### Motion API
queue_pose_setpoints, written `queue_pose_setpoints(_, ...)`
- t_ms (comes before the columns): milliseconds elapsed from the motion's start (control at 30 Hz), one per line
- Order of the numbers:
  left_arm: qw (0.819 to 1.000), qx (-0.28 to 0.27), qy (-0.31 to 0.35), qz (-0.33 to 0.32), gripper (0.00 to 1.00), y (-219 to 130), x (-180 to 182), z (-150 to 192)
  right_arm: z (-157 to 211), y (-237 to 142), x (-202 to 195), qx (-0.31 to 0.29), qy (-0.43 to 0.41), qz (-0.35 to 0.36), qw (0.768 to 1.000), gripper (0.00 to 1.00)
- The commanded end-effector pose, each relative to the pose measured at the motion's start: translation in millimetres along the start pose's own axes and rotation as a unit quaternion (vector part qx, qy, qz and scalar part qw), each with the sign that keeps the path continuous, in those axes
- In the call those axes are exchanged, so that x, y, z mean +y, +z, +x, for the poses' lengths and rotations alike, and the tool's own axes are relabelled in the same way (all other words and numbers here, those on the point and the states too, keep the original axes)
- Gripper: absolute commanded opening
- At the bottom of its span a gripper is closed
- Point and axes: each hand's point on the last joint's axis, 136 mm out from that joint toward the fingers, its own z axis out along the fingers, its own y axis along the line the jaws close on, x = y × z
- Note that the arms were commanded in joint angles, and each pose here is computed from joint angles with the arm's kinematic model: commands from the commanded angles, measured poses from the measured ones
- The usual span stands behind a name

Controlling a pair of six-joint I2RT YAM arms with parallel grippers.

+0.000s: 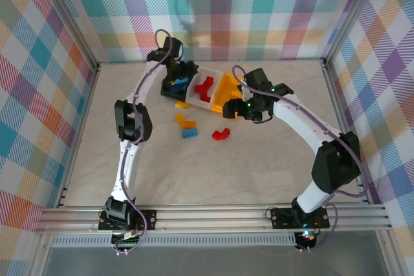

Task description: Sort the legos into containers by color

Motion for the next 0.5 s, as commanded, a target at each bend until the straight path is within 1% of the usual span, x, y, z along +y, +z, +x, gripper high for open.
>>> queue_pose_setpoints(0, 0.997, 0.031, 0.066, -0.027, 0.98, -76.4, -9.4, 55.7, 1.1, -10.6, -11.4, -0.014, 0.017, -0.011, 1.0, 0.85)
queue_pose_setpoints(133, 0.992, 0.087, 0.074, -0.057, 0.98, -93.9, 9.8, 123.7, 12.6, -12.4, -27.9, -0.017, 0.035, -0.013, 0.999, 0.85)
queue_pose_setpoints(233, 0.986, 0.12, 0.09, -0.069, 0.99, -95.9, 11.7, 164.6, 19.6, -11.3, -30.8, -0.014, 0.036, -0.017, 0.999, 0.85)
queue_pose_setpoints(333, 0.982, 0.145, 0.086, -0.083, 0.99, -86.1, 18.4, 190.2, 22.9, -10.2, -30.5, -0.015, 0.036, -0.023, 0.999, 0.85)
queue_pose_setpoints(467, 0.98, 0.162, 0.074, -0.085, 0.99, -68.8, 22.4, 206.7, 23.8, -10.7, -29.0, -0.014, 0.036, -0.027, 0.999, 0.85)
